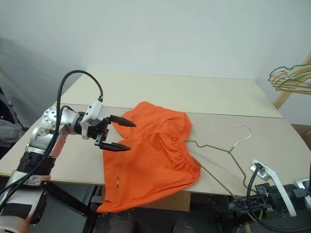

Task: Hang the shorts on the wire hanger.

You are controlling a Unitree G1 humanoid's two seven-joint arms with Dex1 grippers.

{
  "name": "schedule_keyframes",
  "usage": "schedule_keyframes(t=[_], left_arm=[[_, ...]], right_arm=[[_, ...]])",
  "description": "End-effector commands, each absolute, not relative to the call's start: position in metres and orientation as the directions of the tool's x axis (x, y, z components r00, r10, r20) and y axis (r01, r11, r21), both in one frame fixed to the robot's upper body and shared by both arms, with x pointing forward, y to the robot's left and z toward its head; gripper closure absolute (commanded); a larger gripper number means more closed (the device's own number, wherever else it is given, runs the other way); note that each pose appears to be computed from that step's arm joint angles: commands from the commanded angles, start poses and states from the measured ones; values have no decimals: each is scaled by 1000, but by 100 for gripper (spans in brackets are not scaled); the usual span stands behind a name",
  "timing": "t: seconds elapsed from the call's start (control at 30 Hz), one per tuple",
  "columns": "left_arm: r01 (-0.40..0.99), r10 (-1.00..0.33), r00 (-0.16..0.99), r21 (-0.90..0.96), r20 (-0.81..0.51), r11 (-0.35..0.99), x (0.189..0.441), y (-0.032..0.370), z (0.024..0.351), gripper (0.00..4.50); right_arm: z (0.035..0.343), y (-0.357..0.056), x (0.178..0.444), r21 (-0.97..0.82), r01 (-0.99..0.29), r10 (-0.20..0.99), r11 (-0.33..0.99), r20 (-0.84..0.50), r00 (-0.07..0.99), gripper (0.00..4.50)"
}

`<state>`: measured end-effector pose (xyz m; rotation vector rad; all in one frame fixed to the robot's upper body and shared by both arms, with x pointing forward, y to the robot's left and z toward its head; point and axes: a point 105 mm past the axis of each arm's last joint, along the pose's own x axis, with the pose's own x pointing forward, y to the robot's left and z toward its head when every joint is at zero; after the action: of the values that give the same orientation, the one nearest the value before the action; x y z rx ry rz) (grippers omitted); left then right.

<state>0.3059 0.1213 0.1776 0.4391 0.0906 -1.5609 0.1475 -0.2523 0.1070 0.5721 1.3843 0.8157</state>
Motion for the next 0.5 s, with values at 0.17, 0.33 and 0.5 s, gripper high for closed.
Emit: schedule_keyframes(t=[0.17,0.33,0.5], left_arm=[[963,-945,26,262,-325,-64,304,120,188,4],[959,-941,28,273,-338,-70,303,121,186,4],[957,-935,39,282,-353,-66,301,126,186,4]], right_arm=[[99,-251,162,757,-193,772,624,-635,8,450],[78,-254,177,742,-118,749,660,-662,23,450],[78,-254,167,764,-124,766,634,-642,-38,450]])
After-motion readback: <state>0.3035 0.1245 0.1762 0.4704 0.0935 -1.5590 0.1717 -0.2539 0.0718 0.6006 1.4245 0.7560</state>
